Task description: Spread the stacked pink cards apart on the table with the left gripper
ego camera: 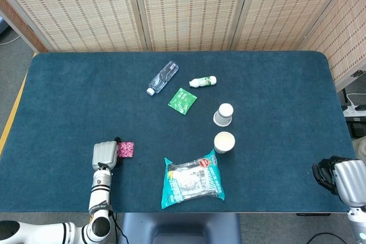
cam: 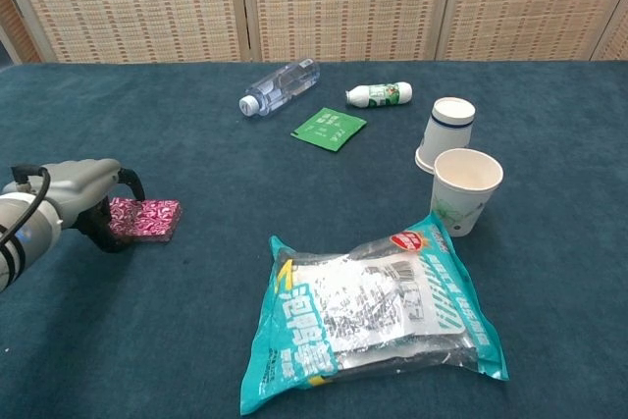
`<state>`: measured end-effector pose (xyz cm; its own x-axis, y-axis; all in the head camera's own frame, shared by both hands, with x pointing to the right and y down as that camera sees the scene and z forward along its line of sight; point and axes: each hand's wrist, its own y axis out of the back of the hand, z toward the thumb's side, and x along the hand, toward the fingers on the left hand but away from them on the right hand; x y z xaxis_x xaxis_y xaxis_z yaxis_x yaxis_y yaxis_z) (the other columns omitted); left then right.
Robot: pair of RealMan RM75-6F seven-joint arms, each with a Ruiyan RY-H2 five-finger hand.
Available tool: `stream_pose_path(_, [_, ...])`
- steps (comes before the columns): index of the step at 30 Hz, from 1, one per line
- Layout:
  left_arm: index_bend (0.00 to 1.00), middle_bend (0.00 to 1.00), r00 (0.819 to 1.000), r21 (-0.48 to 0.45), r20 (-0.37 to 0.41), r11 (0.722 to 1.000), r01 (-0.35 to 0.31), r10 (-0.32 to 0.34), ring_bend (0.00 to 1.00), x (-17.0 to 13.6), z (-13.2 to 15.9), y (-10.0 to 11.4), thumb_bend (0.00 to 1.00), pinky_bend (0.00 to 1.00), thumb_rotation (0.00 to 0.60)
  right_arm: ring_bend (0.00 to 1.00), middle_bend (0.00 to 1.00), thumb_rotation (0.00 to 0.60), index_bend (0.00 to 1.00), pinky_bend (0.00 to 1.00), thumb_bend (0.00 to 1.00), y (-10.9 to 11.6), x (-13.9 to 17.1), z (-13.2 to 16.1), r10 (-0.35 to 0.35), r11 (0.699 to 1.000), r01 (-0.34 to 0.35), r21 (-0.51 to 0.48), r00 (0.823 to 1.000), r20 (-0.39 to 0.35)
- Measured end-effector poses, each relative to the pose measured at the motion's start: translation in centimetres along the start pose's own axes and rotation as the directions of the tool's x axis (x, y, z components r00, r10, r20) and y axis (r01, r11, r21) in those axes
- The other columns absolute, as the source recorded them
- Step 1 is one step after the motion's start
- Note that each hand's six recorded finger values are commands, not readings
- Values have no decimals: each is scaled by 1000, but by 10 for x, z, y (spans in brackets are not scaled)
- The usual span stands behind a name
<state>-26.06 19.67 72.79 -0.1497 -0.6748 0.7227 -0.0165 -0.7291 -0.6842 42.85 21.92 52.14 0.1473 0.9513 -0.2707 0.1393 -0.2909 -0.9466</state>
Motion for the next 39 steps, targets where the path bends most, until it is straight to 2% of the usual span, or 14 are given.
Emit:
stream_pose_path(8, [323,1000,1000,3,-1,1000,-11,11,1000,0,-1,-1,350,1000,600,786,880,600,1000,888,438,0,0,0,2,1000,-2,1,1000,0])
stream_pose_path(14, [399,1000,999,-14,17,999,-38,38,1000,-3,-1,3,371,1000,600,786,880,600,1000,888,438,-1,0,0,4,1000,-4,3,1000,0])
stream_pose_path(21, [430,1000,997,-4,48,999,-53,53,1000,-12,-13,10,371,1000,600,786,880,600,1000,888,438,-2,0,0,8,1000,-8,4,1000,-1])
stream_pose_path(28, [435,1000,996,16,54,997,-77,77,1000,-19,-45,25,372,1000,600,786,880,600,1000,888,438,-3,0,1,11,1000,-11,9,1000,1])
stream_pose_path(34, [436,1000,995,40,34,995,-92,91,1000,-12,-79,37,372,1000,600,786,880,600,1000,888,439,-3,0,1,11,1000,-11,10,1000,2])
stream_pose_path(39, [436,1000,997,56,15,995,-77,76,1000,0,-101,35,372,1000,600,786,880,600,1000,888,438,-5,0,1,19,1000,-19,12,1000,3])
